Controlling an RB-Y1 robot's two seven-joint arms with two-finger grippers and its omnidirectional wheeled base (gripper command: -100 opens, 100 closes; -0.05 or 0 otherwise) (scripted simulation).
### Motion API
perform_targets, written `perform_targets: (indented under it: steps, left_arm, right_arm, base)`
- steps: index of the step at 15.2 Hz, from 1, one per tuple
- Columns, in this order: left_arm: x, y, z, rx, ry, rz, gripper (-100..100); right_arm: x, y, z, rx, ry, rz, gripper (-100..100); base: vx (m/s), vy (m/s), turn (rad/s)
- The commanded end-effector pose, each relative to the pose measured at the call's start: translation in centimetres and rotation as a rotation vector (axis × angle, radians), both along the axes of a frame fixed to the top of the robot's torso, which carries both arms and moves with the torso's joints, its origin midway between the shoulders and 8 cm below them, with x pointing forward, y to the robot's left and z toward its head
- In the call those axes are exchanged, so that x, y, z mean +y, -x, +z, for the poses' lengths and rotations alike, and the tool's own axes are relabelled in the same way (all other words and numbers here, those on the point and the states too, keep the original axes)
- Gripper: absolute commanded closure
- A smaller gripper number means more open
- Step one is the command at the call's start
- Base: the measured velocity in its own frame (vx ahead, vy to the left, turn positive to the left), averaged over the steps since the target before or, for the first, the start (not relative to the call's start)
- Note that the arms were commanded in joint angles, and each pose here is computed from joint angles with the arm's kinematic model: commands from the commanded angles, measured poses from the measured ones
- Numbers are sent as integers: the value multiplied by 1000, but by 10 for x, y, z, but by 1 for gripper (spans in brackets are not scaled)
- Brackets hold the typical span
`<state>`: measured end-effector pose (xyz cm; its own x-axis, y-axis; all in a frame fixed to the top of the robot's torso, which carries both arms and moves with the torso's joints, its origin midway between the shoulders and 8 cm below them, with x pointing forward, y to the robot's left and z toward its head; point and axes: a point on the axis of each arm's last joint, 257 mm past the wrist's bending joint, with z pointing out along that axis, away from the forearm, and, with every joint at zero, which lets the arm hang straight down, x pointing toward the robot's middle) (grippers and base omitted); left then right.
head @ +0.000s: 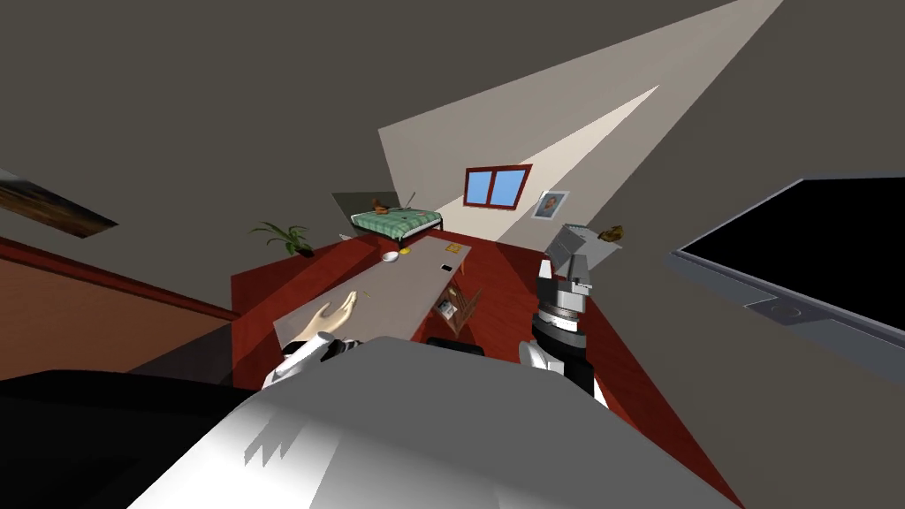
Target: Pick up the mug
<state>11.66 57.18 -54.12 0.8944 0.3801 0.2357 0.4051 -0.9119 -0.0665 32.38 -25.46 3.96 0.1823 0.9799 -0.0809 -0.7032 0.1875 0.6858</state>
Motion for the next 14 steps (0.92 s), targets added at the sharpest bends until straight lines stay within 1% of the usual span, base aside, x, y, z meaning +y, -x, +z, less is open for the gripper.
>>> perform_targets:
  steps: [1, 2, 3, 4, 8, 9, 10, 11, 14]
  left_arm:
    - [-6, -11, -4, 0, 1, -27, -100]
    - [-9, -16, -7, -1, 2, -40, -100]
    - [-6, -10, -5, -1, 1, -22, -100]
    - [-6, -11, -5, 0, 1, -27, 100]
    - [-8, -10, -6, 2, 6, -25, 100]
    - [0, 1, 0, 0, -2, 0, 100]
    - [3, 6, 3, 0, -2, 12, 100]
    - [3, 6, 3, 0, -2, 12, 100]
    - [9, 21, 9, 1, -1, 47, 100]
  right_arm:
    - [0, 0, 0, 0, 0, 0, 0]
    - [0, 0, 0, 0, 0, 0, 0]
    - [0, 0, 0, 0, 0, 0, 0]
    - [0, 0, 0, 0, 0, 0, 0]
    - [0, 0, 0, 0, 0, 0, 0]
    - [0, 0, 0, 0, 0, 0, 0]
    - [0, 0, 0, 0, 0, 0, 0]
    - [0, 0, 0, 0, 0, 0, 0]
    - [0, 0, 0, 0, 0, 0, 0]
  base:
    - [23, 11, 152]
    - [23, 13, 185]
    - [14, 5, 64]
    - [6, 1, 0]
    - [1, -2, 3]
    - [-16, -12, -207]
    - [-37, -12, -297]
    - [-36, -7, -198]
    - [-28, -16, -160]
